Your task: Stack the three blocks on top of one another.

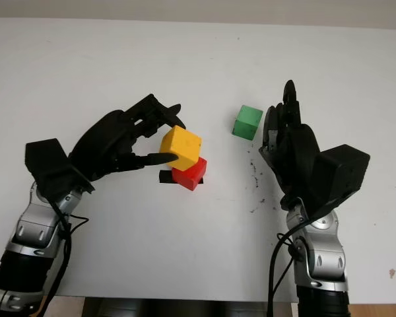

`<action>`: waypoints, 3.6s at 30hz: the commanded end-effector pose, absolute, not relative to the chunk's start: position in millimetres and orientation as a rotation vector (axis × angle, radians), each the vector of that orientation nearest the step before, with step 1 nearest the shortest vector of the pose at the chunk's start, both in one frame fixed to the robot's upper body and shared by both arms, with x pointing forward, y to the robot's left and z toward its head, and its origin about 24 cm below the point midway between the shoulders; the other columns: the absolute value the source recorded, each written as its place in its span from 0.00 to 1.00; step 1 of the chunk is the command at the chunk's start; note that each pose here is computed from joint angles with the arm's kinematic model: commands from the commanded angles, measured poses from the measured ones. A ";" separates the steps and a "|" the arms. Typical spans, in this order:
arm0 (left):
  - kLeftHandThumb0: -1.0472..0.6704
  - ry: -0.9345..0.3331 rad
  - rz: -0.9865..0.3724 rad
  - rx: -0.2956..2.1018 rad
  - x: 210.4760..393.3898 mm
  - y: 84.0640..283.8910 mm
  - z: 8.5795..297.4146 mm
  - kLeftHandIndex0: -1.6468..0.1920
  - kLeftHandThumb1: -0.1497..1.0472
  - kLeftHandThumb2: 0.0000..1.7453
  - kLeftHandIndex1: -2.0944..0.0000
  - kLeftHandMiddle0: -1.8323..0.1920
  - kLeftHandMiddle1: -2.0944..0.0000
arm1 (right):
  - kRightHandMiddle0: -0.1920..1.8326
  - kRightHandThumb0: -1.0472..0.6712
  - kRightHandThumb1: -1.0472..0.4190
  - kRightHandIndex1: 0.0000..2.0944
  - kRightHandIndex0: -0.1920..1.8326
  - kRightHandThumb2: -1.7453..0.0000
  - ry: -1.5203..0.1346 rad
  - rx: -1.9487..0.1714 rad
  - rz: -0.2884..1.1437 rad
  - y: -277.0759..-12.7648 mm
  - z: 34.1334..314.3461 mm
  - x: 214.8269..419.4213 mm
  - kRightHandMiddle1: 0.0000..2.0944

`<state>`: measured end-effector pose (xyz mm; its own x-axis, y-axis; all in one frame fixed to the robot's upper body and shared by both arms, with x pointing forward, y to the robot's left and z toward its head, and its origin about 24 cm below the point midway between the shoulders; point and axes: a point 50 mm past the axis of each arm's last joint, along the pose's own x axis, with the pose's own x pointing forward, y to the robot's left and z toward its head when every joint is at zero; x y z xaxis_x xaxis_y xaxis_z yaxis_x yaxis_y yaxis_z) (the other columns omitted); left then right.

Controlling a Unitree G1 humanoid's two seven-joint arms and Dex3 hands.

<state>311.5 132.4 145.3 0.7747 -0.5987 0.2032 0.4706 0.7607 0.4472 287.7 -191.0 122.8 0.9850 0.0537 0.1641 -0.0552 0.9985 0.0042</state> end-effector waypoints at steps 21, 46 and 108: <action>0.28 -0.364 -0.586 0.441 325.1 114.9 138.0 0.77 1.00 0.06 0.13 0.84 0.97 | 0.00 0.26 0.00 0.00 0.00 0.59 -0.182 0.007 0.045 -192.8 124.4 281.0 0.00; 0.32 -0.384 -0.540 0.417 326.2 126.0 148.4 0.78 1.00 0.05 0.15 0.83 0.97 | 0.00 0.25 0.00 0.00 0.00 0.59 -0.178 0.001 0.064 -193.3 127.4 286.3 0.00; 0.15 -0.505 -0.050 0.520 328.1 204.2 193.6 1.00 1.00 0.33 0.99 1.00 1.00 | 0.10 0.22 0.13 0.02 0.02 0.98 -0.367 -0.559 -0.083 -226.0 220.9 308.1 0.07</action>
